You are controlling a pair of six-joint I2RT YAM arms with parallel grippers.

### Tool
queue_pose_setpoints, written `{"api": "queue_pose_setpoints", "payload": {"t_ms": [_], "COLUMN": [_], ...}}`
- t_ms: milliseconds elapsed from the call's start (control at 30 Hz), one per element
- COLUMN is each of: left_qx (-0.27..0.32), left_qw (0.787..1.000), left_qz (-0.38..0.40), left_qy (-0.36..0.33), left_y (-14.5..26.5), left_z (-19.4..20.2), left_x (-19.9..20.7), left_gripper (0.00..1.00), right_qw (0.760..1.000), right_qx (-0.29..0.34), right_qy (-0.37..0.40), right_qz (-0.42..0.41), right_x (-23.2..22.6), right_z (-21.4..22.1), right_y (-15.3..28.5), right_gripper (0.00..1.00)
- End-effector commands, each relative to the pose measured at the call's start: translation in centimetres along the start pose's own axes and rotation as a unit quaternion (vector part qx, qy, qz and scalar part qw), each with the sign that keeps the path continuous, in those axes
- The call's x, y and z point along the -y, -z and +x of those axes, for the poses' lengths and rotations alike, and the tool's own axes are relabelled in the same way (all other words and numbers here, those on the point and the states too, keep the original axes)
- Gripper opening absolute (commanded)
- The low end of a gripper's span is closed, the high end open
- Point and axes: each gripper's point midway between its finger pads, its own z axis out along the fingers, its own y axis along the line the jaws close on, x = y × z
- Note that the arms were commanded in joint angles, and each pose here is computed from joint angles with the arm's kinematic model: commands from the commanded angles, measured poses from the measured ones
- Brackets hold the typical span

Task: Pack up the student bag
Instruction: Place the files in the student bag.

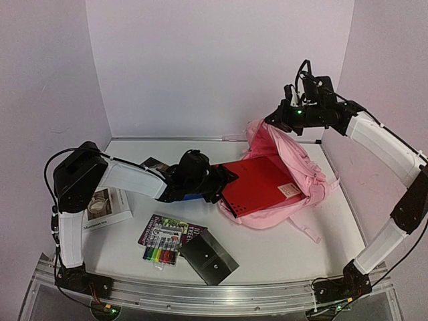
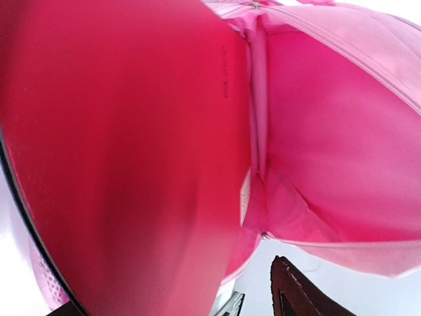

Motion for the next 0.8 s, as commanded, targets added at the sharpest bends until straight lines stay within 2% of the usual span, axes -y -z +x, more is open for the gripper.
{"api": "queue_pose_setpoints", "payload": {"t_ms": [0,100,167,233,333,500,767], "left_qx": [0.008,0.003,0.0,-0.009,-0.026,-0.042,0.0], "left_qw": [0.992,0.988,0.986,0.986,0.984,0.982,0.982], "left_qz": [0.123,0.153,0.163,0.167,0.174,0.184,0.174], "left_qy": [-0.015,-0.022,-0.022,-0.022,-0.031,-0.012,0.068], "left_y": [2.4,2.4,2.2,1.8,1.1,-1.1,-5.5], "left_z": [0.1,0.5,0.6,0.9,1.5,1.6,-1.8], "left_x": [5.9,6.1,6.2,6.3,7.1,7.8,5.1], "left_gripper": [0.7,0.59,0.44,0.24,0.02,0.0,0.0], "right_qw": [0.994,0.994,0.993,0.993,0.992,0.989,0.985], "right_qx": [0.08,0.08,0.079,0.076,0.072,0.063,0.054], "right_qy": [0.035,0.039,0.041,0.042,0.044,0.041,0.012], "right_qz": [-0.063,-0.067,-0.073,-0.08,-0.094,-0.124,-0.163], "right_x": [-3.9,-4.0,-4.3,-4.5,-4.9,-6.2,-8.2], "right_z": [-3.8,-3.7,-3.6,-3.3,-3.0,-2.4,-1.6], "right_y": [3.7,4.0,4.2,4.3,4.4,4.5,4.9], "right_gripper": [0.0,0.0,0.0,0.0,0.0,0.0,0.0]}}
